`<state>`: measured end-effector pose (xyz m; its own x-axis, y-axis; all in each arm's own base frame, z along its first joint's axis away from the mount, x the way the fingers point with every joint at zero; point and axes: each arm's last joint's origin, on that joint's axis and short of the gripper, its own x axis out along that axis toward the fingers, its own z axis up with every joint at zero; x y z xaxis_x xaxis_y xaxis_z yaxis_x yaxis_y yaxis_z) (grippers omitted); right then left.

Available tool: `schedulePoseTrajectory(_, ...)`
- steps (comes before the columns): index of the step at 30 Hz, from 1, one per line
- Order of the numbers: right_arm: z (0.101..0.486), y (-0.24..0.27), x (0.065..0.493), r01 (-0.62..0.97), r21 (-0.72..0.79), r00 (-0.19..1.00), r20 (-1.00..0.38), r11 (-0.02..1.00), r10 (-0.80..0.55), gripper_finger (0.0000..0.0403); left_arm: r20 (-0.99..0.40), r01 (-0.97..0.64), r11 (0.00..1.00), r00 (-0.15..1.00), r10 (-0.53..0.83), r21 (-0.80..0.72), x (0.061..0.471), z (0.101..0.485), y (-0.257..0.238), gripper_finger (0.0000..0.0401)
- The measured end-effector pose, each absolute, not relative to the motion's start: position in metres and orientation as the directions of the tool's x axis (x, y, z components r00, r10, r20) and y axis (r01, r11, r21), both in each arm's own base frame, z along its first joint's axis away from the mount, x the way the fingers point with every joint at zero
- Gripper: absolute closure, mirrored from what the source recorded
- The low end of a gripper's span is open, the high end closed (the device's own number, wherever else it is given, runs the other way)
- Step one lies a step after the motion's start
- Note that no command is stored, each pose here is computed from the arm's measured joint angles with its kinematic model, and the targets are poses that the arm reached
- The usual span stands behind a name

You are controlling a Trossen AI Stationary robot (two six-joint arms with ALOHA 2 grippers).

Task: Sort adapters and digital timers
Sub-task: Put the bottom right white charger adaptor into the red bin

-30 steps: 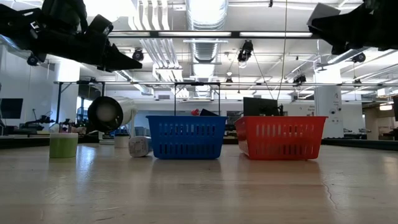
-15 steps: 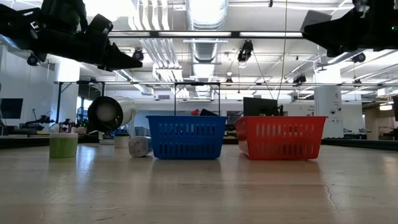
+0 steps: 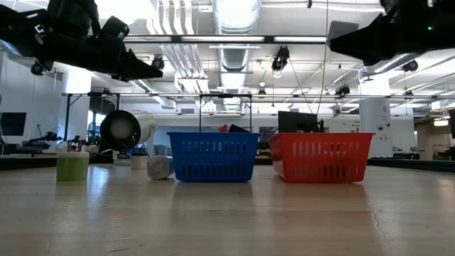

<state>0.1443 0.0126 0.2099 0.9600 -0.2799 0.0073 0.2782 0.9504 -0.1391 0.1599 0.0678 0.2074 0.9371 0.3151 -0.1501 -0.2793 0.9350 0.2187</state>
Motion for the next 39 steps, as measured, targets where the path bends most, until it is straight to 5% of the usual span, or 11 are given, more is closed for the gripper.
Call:
schedulePoseTrajectory(21,0.198,0.023,0.259,0.169,-0.333,0.734,-0.586,0.928,-0.344,0.0294,-0.151,-0.276,0.936,0.938,0.312,0.218,0.16,0.207,0.068,0.0394)
schedulePoseTrajectory(39,0.176,0.029,0.295,0.001,-0.291,0.553,-0.797,0.957,-0.243,0.0291,-0.161,-0.275,0.937,0.936,0.312,0.216,0.16,0.206,0.068,0.0394)
